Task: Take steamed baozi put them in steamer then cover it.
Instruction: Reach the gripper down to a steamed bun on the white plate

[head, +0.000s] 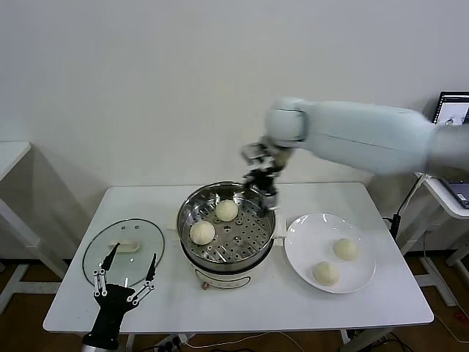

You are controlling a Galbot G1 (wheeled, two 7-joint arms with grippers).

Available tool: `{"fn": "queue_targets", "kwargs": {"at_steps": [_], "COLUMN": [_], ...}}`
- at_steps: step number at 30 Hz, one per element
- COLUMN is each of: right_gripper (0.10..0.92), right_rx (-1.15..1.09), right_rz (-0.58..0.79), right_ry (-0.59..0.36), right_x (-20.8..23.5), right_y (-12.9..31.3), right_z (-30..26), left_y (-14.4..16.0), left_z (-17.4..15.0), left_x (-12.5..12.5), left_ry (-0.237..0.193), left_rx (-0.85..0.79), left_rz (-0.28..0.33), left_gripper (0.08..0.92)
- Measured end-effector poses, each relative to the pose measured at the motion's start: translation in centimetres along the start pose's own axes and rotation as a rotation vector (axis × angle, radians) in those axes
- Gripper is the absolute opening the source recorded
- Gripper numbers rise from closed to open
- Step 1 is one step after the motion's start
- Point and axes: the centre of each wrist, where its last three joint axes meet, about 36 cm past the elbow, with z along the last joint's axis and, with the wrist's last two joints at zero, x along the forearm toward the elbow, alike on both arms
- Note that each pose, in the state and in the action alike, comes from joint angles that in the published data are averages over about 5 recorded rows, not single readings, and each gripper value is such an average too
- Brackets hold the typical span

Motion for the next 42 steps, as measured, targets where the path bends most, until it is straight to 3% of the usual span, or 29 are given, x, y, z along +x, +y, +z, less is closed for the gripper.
{"fn": "queue_targets", "kwargs": {"at_steps": [7, 16, 37, 42], "right_gripper": [0.823, 0.823, 0.814, 0.725], "right_rx": [-0.101, -0.197, -0.26, -0.259], "right_rz": [-0.042, -0.093, -0.104, -0.102], "right_ry": [0.015, 0.015, -0.008, -0.007], "right_x": [-3.3, -9.7, -17.6, -17.9], "right_y": [5.9, 11.0, 14.5, 14.6], "right_z": [7.8, 12.8, 14.5, 14.5], "left_y": [0.2, 0.0, 0.4, 0.4], "left_z": [0.1, 0.3, 0.4, 0.4], "left_x": [0.4, 1.0, 1.4, 1.4], "left_ry": [0.011, 0.024, 0.029, 0.029], "left_rx": [-0.005, -0.009, -0.02, -0.022], "left_rz": [-0.005, -0.008, -0.02, -0.023], "left_gripper": [0.823, 0.823, 0.823, 0.823]}}
